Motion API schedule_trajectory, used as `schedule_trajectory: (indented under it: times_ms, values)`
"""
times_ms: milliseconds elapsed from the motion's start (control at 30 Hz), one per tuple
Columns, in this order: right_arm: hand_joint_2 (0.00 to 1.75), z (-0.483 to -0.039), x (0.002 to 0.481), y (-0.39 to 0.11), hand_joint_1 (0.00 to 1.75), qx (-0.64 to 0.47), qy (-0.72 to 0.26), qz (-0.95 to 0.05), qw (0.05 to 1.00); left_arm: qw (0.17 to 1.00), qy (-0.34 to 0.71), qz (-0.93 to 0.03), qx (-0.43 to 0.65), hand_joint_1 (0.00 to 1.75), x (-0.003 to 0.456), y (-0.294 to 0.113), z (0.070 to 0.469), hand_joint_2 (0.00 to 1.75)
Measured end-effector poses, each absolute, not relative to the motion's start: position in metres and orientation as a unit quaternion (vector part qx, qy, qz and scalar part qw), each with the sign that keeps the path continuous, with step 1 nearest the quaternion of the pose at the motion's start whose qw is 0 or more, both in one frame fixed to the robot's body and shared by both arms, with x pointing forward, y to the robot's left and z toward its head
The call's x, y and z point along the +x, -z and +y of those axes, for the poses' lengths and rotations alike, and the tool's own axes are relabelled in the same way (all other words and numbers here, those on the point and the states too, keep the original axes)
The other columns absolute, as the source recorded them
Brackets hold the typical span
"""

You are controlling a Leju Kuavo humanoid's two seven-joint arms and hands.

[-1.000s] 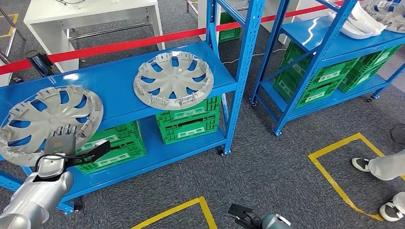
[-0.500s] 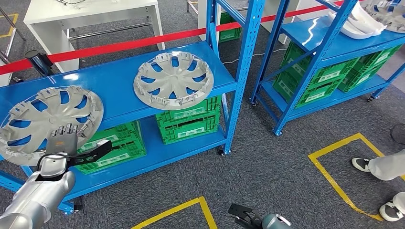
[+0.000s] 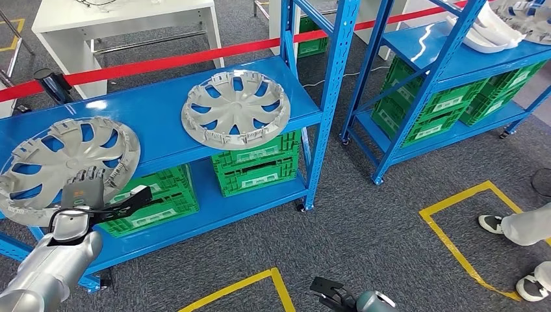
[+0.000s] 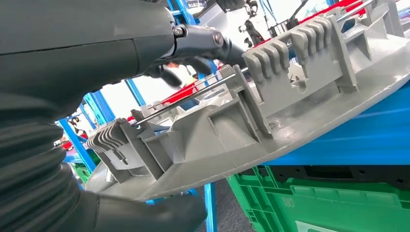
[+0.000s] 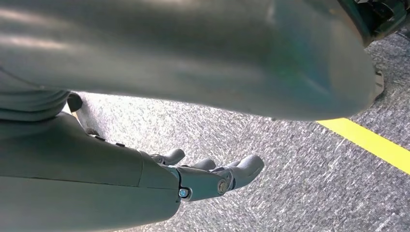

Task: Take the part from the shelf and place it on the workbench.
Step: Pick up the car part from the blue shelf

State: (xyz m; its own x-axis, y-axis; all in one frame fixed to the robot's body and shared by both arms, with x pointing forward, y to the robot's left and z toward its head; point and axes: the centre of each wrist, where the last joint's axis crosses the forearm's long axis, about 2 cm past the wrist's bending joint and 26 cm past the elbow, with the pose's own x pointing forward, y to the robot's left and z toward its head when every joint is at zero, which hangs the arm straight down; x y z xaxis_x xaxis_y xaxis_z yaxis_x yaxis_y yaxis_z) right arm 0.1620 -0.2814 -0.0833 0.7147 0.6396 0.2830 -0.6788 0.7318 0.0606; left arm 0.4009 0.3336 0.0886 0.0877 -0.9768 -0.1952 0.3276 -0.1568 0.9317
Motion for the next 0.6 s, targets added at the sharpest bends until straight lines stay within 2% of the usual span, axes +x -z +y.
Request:
schedule_trajectory:
  times_ms: [600]
  values:
    - [0.00, -0.281, 0.162, 0.083, 0.00, 0.081, -0.355, -0.125, 0.923, 0.539, 0.594, -0.344, 0.488, 1.75, 0.409, -0.099, 0.330, 1.75]
